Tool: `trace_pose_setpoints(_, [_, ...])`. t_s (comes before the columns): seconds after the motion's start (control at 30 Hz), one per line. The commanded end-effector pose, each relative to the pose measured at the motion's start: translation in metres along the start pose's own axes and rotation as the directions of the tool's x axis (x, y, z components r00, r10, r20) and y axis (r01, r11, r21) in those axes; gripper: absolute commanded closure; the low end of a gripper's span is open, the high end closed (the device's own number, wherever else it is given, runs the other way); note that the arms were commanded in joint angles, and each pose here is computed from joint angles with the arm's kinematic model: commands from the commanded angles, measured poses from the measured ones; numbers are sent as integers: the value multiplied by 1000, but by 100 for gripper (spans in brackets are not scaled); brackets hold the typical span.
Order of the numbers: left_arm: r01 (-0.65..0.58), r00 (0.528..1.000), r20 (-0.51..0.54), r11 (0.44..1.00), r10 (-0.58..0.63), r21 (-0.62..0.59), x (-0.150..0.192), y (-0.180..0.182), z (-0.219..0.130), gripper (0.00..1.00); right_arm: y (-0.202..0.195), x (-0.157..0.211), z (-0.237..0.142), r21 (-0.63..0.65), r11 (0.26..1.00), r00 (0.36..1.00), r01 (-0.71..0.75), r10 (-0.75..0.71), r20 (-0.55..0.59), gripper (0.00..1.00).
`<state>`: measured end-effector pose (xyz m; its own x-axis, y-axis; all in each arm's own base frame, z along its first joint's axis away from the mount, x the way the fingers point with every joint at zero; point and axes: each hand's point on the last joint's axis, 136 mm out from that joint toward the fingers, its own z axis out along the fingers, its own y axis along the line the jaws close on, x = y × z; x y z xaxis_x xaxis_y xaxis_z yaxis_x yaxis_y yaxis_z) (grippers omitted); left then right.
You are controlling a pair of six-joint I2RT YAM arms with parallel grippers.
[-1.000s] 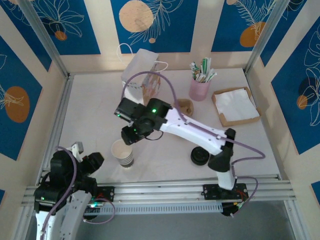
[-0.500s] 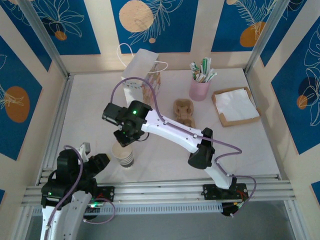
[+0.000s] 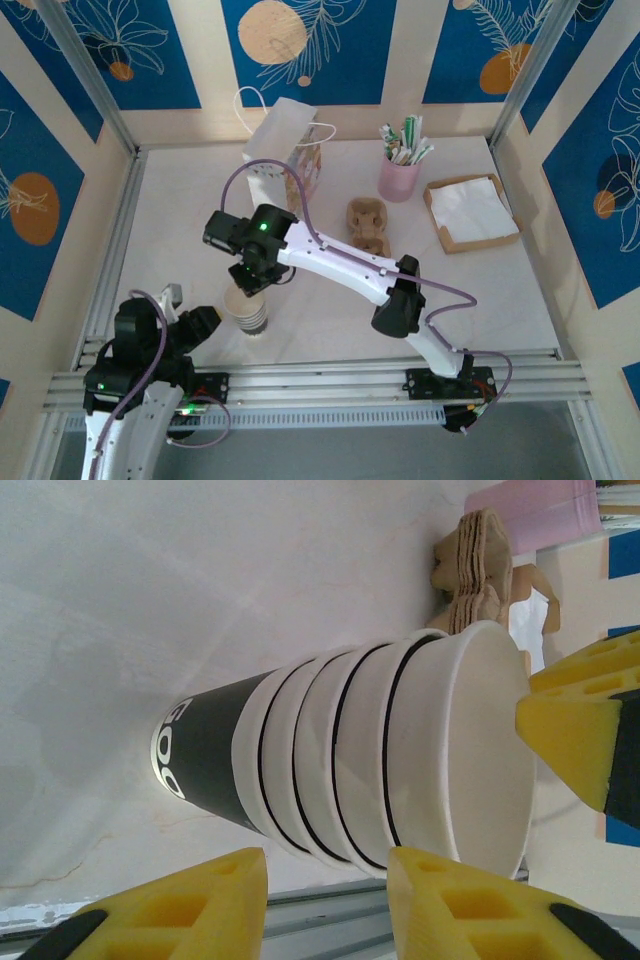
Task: Pack the takeout coffee
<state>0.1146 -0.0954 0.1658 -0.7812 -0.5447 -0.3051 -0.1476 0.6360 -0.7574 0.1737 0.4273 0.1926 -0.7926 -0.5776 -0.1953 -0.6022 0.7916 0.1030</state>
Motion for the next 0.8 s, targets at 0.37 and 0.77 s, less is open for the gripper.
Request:
trace_pose_setpoints(0.37, [17,999,-34,997,-15,69,4,-8,8,63,-1,2,0,2,1000,1000,-6,6,-19,84])
trace_pose_setpoints(0.77, [22,999,-41,997,-19,68,4,-4,14,64,-1,2,-1,-11,1000,1000,-15,14,-23,94])
